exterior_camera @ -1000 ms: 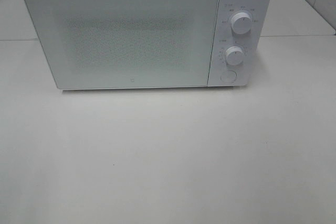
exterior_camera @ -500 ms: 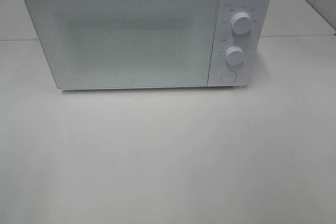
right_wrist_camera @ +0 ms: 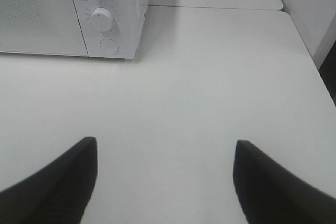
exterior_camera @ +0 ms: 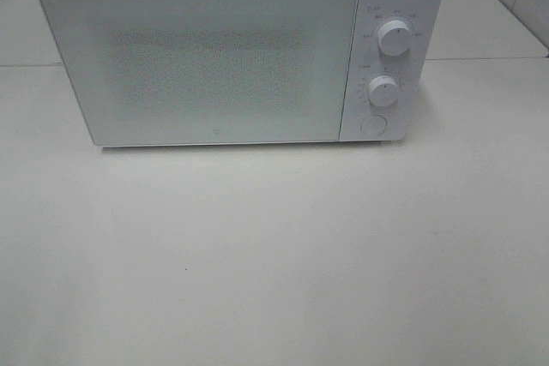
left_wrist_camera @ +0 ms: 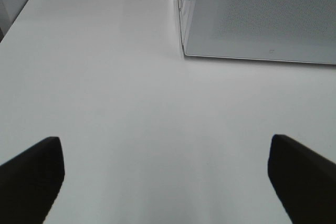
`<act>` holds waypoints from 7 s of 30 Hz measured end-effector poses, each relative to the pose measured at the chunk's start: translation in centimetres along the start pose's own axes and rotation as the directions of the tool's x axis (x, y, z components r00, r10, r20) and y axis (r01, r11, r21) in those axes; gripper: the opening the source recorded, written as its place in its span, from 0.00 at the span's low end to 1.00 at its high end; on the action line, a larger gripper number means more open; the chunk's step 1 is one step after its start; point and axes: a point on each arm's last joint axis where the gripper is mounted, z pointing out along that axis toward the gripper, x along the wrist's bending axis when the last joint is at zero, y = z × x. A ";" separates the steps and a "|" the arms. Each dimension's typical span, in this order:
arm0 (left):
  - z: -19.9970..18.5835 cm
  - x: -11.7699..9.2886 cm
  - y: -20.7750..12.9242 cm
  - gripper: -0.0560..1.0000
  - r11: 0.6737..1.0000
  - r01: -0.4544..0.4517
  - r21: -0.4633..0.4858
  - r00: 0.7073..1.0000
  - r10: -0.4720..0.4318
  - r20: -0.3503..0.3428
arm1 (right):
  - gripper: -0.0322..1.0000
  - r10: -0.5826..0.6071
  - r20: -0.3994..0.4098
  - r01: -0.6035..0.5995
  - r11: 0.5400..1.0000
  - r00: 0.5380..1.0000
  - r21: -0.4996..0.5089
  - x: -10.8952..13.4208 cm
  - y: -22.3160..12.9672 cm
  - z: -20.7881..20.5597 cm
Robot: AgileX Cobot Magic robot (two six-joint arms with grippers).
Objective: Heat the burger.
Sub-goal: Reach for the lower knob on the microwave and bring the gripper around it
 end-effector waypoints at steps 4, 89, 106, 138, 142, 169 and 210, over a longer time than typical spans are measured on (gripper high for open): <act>0.0 0.0 0.0 0.97 1.000 0.000 0.000 1.000 0.000 0.000 | 0.73 0.000 0.000 0.000 1.000 1.000 0.000 0.0 0.0 0.0; 0.0 0.0 0.0 0.97 1.000 0.000 0.000 1.000 0.000 0.000 | 0.77 -0.212 -0.212 0.154 0.953 0.954 -0.262 5.7 4.8 21.2; 0.0 0.0 0.0 0.97 1.000 0.000 0.000 1.000 0.000 0.000 | 0.77 -0.160 -0.100 0.130 0.957 0.982 -0.258 6.4 2.6 25.7; 0.0 0.0 0.0 0.97 1.000 0.000 0.000 1.000 0.000 0.000 | 0.81 -0.096 -0.044 0.084 0.973 0.994 -0.215 11.9 -1.5 29.6; 0.0 0.0 0.0 0.97 1.000 0.000 0.000 1.000 0.000 0.000 | 0.81 -0.080 -0.047 0.067 0.969 0.996 -0.236 12.6 -0.9 30.6; 0.0 0.0 0.0 0.97 1.000 -0.001 0.000 1.000 0.001 0.000 | 0.77 -0.048 -0.035 0.035 0.955 0.998 -0.296 15.1 0.6 35.0; 0.0 0.0 0.0 0.97 1.000 -0.001 0.000 1.000 0.001 0.000 | 0.77 -0.044 0.033 0.051 0.962 0.998 -0.269 15.1 0.2 36.8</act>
